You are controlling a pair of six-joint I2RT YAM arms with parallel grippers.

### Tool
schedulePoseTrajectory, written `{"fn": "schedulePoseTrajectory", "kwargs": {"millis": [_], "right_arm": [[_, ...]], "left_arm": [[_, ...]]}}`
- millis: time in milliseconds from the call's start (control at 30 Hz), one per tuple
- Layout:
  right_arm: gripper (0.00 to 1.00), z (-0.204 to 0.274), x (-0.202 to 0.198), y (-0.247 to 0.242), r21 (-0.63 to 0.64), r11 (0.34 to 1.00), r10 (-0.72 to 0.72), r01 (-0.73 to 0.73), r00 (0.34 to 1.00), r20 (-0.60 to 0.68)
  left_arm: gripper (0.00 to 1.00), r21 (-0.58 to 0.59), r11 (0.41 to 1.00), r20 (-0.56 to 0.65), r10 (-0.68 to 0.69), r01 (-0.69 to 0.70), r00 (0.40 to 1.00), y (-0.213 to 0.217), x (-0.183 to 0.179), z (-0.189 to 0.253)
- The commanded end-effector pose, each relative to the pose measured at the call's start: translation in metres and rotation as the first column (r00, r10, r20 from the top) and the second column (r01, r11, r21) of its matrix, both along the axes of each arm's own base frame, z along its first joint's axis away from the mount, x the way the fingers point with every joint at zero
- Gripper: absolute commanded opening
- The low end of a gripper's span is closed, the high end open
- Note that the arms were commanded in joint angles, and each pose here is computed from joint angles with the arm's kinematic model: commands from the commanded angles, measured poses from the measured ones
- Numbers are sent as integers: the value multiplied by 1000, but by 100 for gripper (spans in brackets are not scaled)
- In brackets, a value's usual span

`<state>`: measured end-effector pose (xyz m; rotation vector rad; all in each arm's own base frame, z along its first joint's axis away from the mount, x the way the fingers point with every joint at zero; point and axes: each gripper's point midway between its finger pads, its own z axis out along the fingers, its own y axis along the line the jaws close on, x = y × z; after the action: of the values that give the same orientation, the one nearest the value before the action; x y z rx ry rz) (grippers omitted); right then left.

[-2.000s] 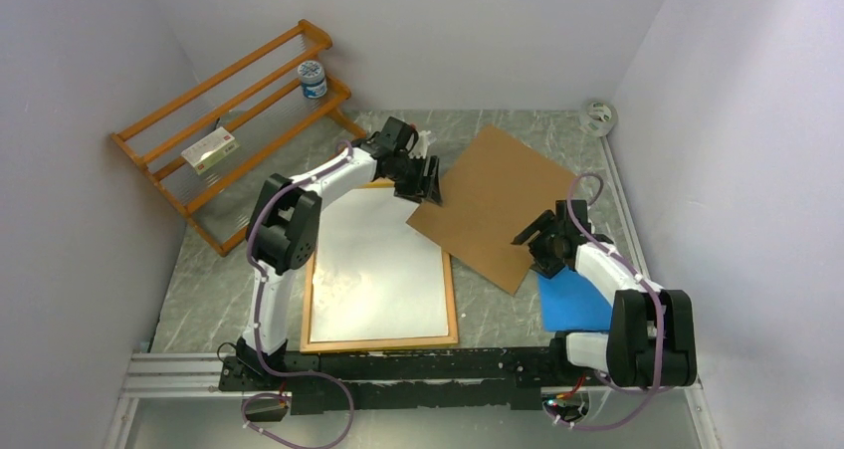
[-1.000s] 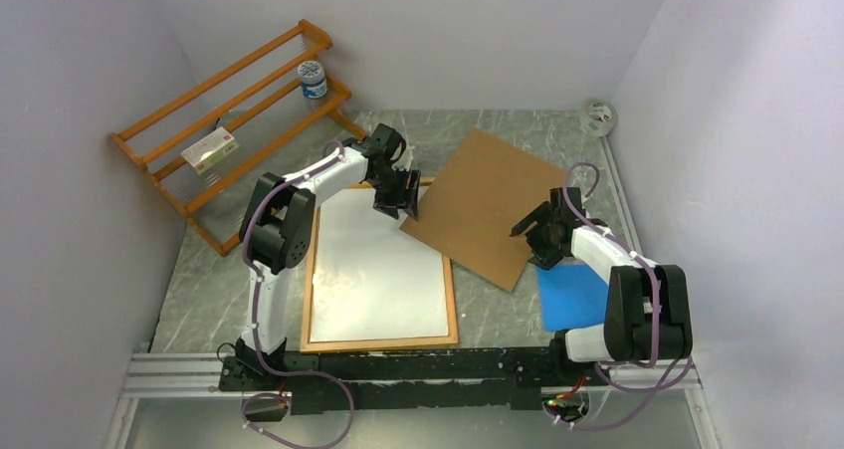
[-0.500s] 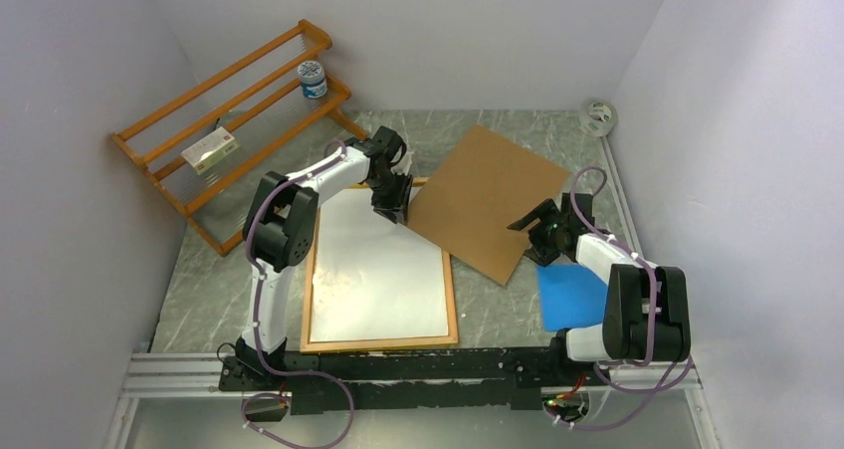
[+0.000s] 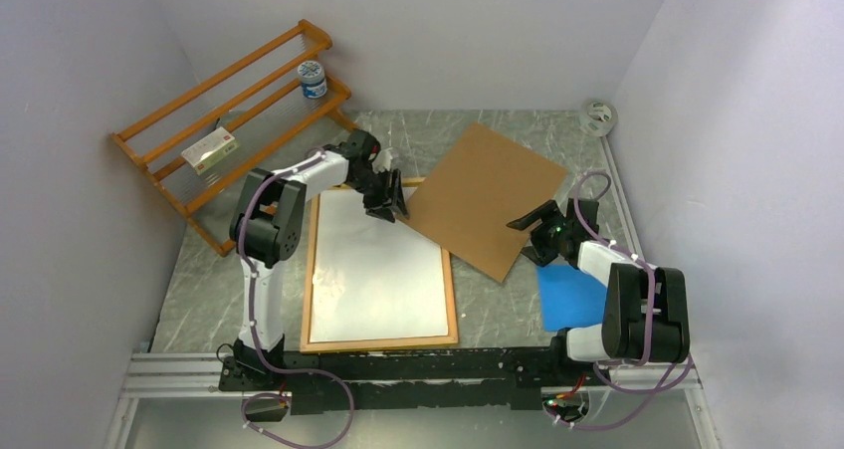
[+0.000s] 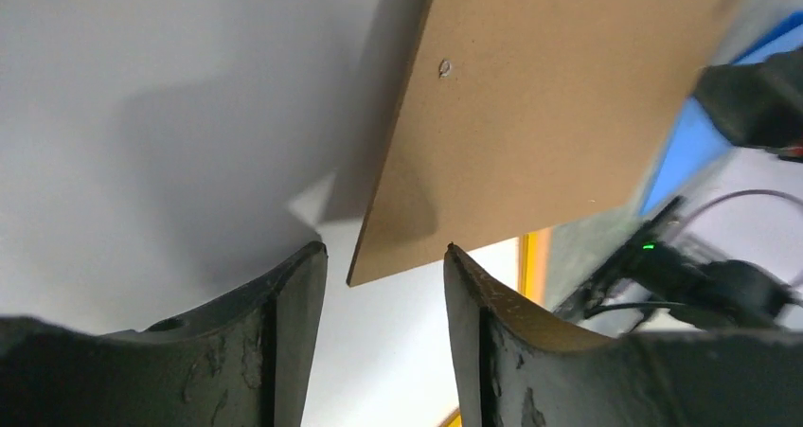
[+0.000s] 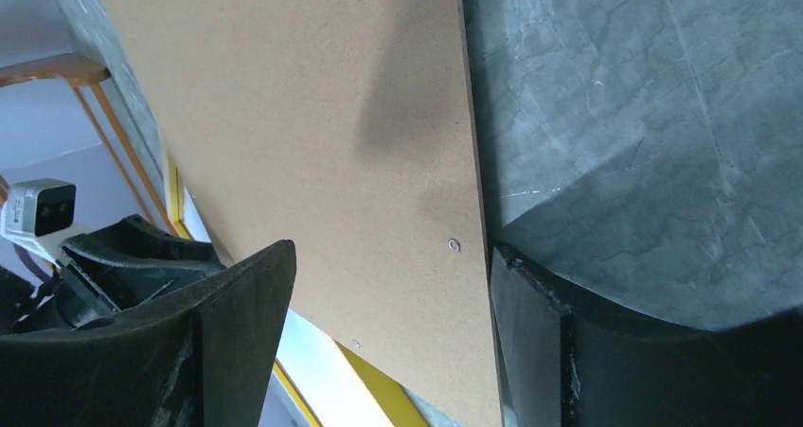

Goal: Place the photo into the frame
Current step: Turn over the photo frame item at the center of the board.

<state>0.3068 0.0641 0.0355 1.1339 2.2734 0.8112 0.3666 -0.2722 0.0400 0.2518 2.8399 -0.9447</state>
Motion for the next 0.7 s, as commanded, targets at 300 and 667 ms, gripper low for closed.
{"fn": "schedulePoseTrajectory", "kwargs": {"millis": [300, 667], "right_arm": [[78, -17, -17, -2, -5, 1000, 1, -1, 998, -66], [78, -19, -17, -1, 1, 1000, 6, -6, 997, -71]], "left_arm": [[44, -439, 896, -7, 61, -58, 998, -28, 18, 77], [55, -451, 883, -159, 64, -130, 985, -31, 14, 61]]}}
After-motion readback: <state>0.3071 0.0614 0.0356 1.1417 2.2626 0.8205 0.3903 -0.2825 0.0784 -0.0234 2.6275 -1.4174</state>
